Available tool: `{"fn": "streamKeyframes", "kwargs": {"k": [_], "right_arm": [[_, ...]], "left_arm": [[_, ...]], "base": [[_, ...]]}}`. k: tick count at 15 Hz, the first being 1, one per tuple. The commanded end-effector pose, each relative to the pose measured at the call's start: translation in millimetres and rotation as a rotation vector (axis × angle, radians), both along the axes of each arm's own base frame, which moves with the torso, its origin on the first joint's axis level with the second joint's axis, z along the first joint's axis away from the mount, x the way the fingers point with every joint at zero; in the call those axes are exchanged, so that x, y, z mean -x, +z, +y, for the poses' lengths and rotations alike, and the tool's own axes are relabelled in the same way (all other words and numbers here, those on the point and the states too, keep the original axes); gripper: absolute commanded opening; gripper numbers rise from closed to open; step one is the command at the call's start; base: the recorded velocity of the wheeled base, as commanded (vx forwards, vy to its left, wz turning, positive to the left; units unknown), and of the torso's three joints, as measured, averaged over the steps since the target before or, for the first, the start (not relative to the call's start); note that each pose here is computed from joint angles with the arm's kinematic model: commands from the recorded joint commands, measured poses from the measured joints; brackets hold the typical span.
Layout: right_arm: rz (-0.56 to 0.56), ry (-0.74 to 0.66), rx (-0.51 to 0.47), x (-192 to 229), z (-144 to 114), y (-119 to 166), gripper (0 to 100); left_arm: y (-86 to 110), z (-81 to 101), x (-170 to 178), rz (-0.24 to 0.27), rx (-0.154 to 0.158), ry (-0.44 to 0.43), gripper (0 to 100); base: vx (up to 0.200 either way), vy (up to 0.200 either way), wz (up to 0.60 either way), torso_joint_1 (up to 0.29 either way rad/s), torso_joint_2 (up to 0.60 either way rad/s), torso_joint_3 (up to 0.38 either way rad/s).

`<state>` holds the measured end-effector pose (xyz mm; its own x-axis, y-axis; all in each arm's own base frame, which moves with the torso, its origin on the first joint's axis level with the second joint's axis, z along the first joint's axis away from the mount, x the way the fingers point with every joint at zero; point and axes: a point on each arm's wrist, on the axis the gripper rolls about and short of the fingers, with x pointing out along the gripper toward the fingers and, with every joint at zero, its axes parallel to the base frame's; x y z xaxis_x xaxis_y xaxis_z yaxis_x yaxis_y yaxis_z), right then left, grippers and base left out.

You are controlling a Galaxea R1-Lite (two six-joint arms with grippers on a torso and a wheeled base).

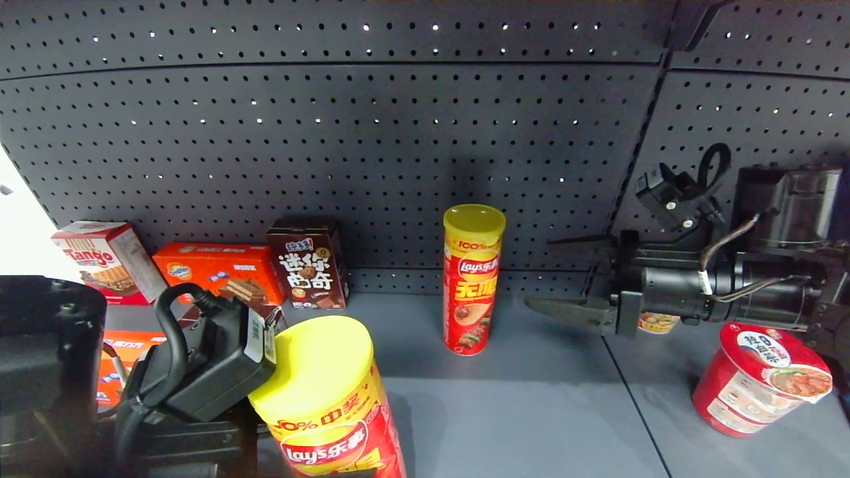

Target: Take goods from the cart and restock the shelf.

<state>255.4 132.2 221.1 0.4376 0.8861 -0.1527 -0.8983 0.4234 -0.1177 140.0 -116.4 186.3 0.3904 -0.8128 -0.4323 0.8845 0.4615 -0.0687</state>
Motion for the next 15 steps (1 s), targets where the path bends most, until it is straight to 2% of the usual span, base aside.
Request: {"fn": "streamKeyframes", "kwargs": {"k": [1, 6, 10, 12, 13, 15], "right_arm": [[0.045, 0.008, 0.021, -8.0, 5.4, -17.3, 100], [0.086, 0.011, 0.040, -19.3, 11.7, -32.2, 100], [0.095, 0.026, 0.044, -41.2, 26.5, -48.3, 100], [0.097, 0.056, 0.036, -55.4, 34.0, -52.7, 100], [0.091, 0.061, 0.032, -59.6, 36.1, -52.0, 100], [0.085, 0.064, 0.030, -61.8, 37.8, -51.4, 100]], "left_arm": [[-0.5, -1.8, -2.2, 0.002, 0.000, -0.001, 0], [-0.6, -5.2, -6.5, 0.007, -0.002, -0.005, 0], [4.7, -12.2, -14.3, -0.002, 0.004, -0.012, 0], [5.7, -11.0, -13.9, -0.037, -0.015, -0.025, 0], [2.5, -9.6, -12.5, -0.032, -0.026, -0.027, 0], [-1.2, -2.3, -5.8, -0.028, -0.029, -0.014, 0]], "base": [[0.000, 0.000, 0.00, 0.000, 0.00, 0.000], [0.000, 0.000, 0.00, 0.000, 0.00, 0.000], [0.000, 0.000, 0.00, 0.000, 0.00, 0.000], [0.000, 0.000, 0.00, 0.000, 0.00, 0.000], [0.000, 0.000, 0.00, 0.000, 0.00, 0.000], [0.000, 0.000, 0.00, 0.000, 0.00, 0.000]]}}
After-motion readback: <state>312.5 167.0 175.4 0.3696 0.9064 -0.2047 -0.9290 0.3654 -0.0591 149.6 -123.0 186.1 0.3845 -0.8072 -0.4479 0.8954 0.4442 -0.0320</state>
